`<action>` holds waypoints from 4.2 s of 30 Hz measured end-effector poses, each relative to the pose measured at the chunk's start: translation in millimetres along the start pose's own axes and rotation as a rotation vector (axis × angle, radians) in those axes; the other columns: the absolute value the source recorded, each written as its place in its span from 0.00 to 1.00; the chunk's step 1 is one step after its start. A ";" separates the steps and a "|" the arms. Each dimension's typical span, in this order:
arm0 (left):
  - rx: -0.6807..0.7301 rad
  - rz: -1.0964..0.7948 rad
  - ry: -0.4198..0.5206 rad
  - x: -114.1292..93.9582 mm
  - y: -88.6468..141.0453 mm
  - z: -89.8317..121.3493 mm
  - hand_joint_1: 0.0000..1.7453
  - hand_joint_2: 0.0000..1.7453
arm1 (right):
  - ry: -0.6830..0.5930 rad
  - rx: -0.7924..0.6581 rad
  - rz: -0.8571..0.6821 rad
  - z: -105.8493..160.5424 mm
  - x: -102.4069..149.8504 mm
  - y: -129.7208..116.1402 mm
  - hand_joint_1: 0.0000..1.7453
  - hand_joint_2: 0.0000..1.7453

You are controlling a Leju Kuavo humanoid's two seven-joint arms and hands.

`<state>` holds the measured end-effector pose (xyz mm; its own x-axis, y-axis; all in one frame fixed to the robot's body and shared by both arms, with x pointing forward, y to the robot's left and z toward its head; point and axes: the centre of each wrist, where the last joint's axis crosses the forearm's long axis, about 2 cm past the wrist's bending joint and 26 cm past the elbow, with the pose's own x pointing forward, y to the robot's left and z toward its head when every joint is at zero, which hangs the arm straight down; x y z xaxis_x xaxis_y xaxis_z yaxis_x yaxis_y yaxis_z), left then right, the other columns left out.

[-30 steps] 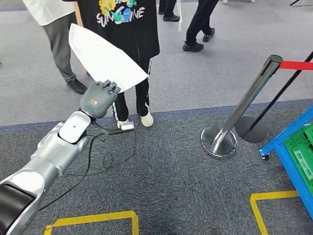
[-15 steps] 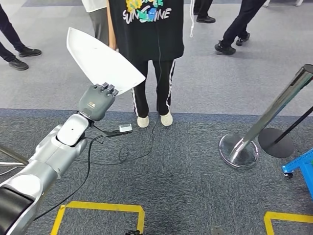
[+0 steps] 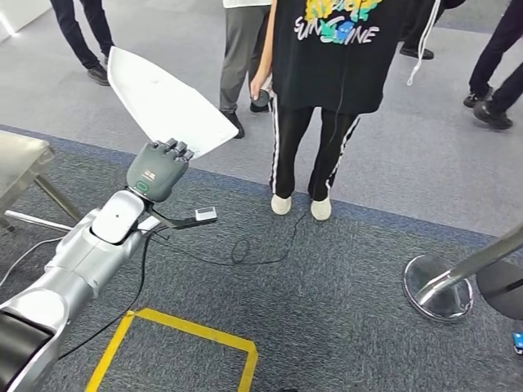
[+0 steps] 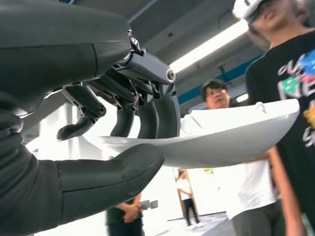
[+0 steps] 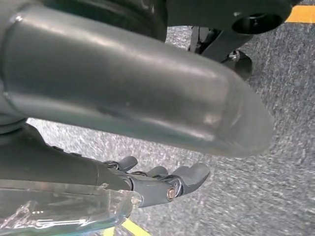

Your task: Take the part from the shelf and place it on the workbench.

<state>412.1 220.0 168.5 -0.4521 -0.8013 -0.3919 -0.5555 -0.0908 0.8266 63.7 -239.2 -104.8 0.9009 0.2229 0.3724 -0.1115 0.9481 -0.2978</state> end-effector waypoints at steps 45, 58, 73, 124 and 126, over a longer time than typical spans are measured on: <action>-0.014 0.011 0.021 -10.1 2.0 -2.7 1.00 1.00 | -0.010 0.006 0.011 0.9 2.9 3.7 0.00 0.00; 0.001 0.017 0.030 -12.3 8.5 -14.7 1.00 1.00 | -0.006 0.006 0.004 1.3 2.1 4.1 0.00 0.00; -0.001 0.021 0.029 -11.4 9.3 -18.0 1.00 1.00 | -0.014 0.007 -0.003 1.0 2.7 3.8 0.00 0.00; -0.012 0.241 -0.084 -1.5 10.4 -30.4 1.00 1.00 | -0.019 0.038 -0.013 0.4 4.7 4.2 0.00 0.00; -0.002 0.273 -0.110 -1.4 10.9 -30.8 1.00 1.00 | -0.022 0.042 -0.009 0.3 4.9 4.2 0.00 0.00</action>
<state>428.2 202.0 190.5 -0.6577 -0.7274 -0.1958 -0.4012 0.1182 0.9083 67.6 -234.1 -103.9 0.8926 0.2191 0.3940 -0.1214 0.9585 -0.2579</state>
